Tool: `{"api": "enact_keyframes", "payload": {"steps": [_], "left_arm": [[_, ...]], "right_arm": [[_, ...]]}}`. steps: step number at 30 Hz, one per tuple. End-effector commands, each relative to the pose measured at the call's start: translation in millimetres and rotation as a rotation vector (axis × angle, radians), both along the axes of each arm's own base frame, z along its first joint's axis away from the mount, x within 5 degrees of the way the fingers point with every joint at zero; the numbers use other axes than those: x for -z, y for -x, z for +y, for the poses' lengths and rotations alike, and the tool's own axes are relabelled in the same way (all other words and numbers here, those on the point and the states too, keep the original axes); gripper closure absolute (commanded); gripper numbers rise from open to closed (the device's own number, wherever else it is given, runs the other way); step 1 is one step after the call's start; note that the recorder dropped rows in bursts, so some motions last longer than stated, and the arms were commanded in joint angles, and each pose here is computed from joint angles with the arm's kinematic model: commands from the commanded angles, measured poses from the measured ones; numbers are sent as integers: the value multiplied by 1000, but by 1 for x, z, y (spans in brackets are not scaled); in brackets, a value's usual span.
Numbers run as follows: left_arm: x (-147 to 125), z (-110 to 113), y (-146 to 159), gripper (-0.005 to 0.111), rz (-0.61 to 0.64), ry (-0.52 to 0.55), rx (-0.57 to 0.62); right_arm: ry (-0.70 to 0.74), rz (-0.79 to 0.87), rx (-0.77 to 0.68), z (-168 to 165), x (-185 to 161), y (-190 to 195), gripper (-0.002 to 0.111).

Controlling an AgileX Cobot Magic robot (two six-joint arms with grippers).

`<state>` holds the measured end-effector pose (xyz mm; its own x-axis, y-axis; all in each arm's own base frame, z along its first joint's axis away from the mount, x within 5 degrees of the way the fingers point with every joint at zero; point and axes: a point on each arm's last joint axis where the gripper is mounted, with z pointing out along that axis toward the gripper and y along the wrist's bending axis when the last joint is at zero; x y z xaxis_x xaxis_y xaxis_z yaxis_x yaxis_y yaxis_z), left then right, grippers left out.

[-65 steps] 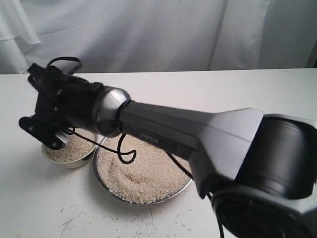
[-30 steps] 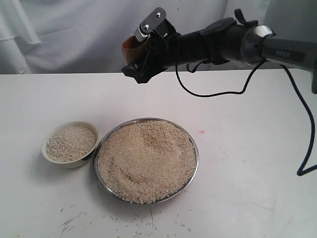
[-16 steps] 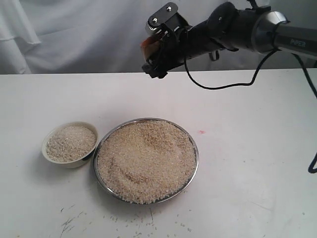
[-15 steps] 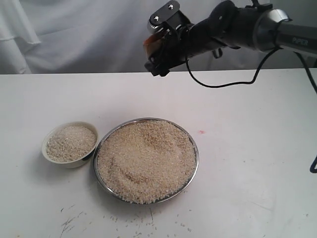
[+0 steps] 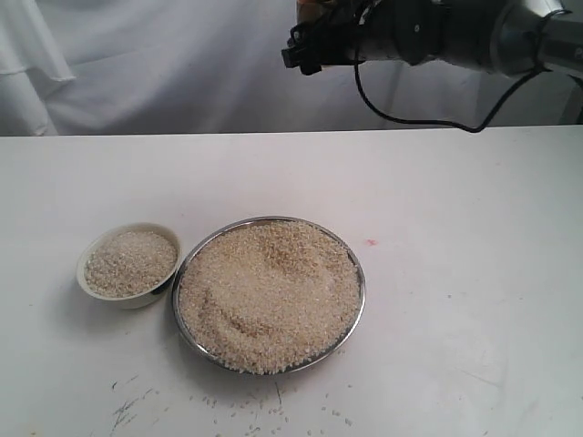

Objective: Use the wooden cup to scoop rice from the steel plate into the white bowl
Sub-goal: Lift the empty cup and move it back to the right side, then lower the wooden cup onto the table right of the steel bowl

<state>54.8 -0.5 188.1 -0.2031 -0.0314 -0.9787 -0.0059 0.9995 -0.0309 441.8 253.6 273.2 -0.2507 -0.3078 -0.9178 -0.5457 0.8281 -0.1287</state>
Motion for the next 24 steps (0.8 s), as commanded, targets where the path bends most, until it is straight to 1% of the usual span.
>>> {"api": "enact_keyframes", "payload": {"steps": [1,3,6,9,14,19,22,24], "left_arm": [[1,0,0,107,-7,4,1],[1,0,0,107,-7,4,1],[1,0,0,107,-7,4,1],[1,0,0,107,-7,4,1],[1,0,0,107,-7,4,1],[1,0,0,107,-7,4,1],[1,0,0,107,-7,4,1],[1,0,0,107,-7,4,1]], "right_arm": [[-119,-87,35,-12,-6,14,108],[-142,-127,22,-20,-6,25,108],[-159,-166,-12,-31,5,45,108],[-191,-156,14,-51,26,59,108],[-215,-152,50,-86,75,80,108],[-300,-201,30,-105,107,100,108],[-339,-174,41,-112,127,106,108],[-335,-133,48,-112,140,108,108]]}}
